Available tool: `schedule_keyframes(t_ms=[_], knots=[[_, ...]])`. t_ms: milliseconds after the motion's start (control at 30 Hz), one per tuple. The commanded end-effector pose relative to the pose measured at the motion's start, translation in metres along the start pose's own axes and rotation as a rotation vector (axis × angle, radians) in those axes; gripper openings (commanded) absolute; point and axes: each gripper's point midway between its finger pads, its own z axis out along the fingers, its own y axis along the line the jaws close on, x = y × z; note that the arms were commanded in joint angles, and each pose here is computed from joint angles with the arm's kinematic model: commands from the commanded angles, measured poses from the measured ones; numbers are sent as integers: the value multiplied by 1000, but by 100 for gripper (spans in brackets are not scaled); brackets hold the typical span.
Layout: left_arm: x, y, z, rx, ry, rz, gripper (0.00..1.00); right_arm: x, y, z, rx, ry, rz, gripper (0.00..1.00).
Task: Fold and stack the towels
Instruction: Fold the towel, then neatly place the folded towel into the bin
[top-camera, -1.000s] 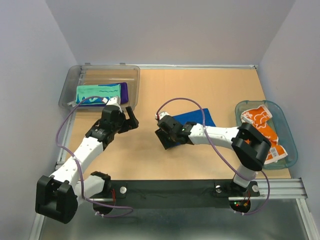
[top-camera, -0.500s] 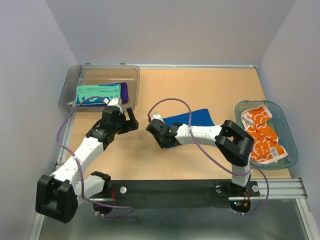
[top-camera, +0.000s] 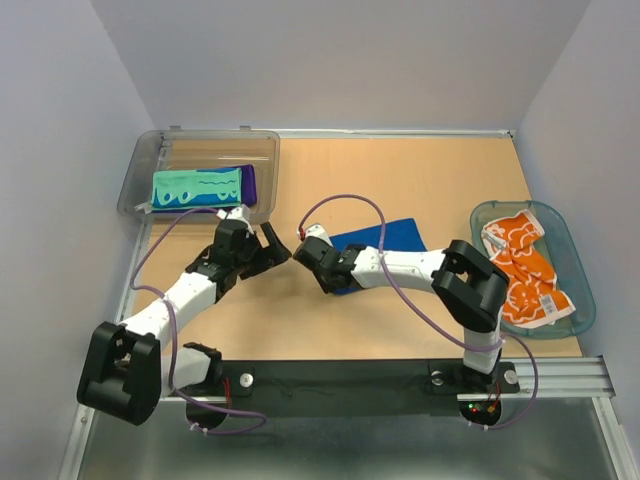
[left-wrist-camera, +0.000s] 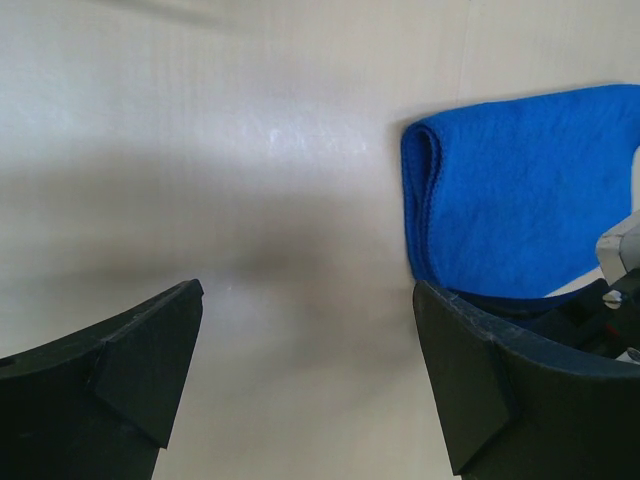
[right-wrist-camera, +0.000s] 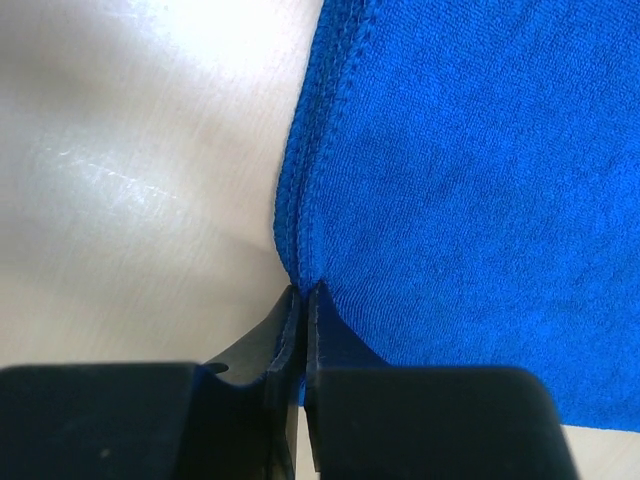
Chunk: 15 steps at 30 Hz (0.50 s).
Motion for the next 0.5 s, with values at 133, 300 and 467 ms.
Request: schedule_keyframes(t_ms=[133,300,467], knots=[[7,-61,17,239,16,-191,98,-39,9,-30,-161,-121,149,1],[31,-79,35,240,87,-218,98,-45,9,-36,-200,-158,204,1],[52,-88,53,229,131,-285,97,-47,9,-39,-220,-183,244,1]])
